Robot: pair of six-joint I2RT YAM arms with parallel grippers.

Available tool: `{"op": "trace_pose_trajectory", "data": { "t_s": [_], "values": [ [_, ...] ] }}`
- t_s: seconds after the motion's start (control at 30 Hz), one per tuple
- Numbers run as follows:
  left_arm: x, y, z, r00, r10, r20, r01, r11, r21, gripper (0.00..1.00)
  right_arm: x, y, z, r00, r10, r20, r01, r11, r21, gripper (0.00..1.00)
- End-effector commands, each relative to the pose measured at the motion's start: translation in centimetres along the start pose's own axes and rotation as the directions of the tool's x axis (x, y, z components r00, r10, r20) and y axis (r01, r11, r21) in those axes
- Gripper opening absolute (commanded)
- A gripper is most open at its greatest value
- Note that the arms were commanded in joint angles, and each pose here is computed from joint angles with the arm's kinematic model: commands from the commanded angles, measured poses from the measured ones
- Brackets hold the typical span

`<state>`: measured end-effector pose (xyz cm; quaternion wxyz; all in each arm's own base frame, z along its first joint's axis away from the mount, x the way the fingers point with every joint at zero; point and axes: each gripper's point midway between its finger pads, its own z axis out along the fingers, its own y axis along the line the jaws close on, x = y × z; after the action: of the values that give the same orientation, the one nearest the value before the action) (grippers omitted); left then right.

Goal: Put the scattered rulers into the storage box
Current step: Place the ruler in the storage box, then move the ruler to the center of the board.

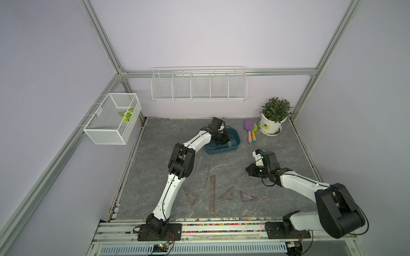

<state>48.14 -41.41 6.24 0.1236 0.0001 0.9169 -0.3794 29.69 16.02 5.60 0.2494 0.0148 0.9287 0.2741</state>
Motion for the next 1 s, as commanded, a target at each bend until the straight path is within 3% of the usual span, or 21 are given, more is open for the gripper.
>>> {"op": "trace_pose_trajectory", "data": {
  "t_s": [0.0,0.33,0.57,0.67,0.77,0.83,0.97],
  "values": [
    [-0.7,-2.1,-2.7,0.997,0.053,0.048,-0.053,0.999,-0.012,0.52,-0.2,0.1,-0.3,1.0,-0.002,0.018,0.002,1.0,-0.012,0.09],
    [-1.2,-4.9,-7.4,0.977,0.162,0.14,-0.155,0.986,-0.06,0.53,-0.2,0.2,-1.0,1.0,-0.018,0.016,0.018,1.0,0.0,0.12],
    [4.5,-6.1,-11.0,0.963,0.238,0.123,-0.235,0.971,-0.041,0.52,4.1,1.5,-2.4,0.987,-0.149,-0.063,0.154,0.985,0.082,0.17],
    [7.7,-5.5,-11.8,0.965,0.247,0.086,-0.247,0.969,-0.011,0.52,6.8,3.7,-2.5,0.955,-0.286,-0.081,0.29,0.956,0.045,0.22],
    [10.4,-4.2,-12.1,0.97,0.238,0.052,-0.239,0.971,0.013,0.52,9.3,5.5,-2.5,0.891,-0.444,-0.091,0.45,0.891,0.063,0.32],
    [11.9,-3.1,-12.3,0.972,0.231,0.038,-0.232,0.973,0.017,0.52,10.7,5.6,-2.2,0.859,-0.497,-0.126,0.509,0.856,0.093,0.45],
    [13.7,-2.0,-12.6,0.973,0.229,0.0,-0.229,0.973,0.036,0.52,13.4,5.9,-1.3,0.784,-0.583,-0.214,0.614,0.779,0.128,0.56]
  ]
}}
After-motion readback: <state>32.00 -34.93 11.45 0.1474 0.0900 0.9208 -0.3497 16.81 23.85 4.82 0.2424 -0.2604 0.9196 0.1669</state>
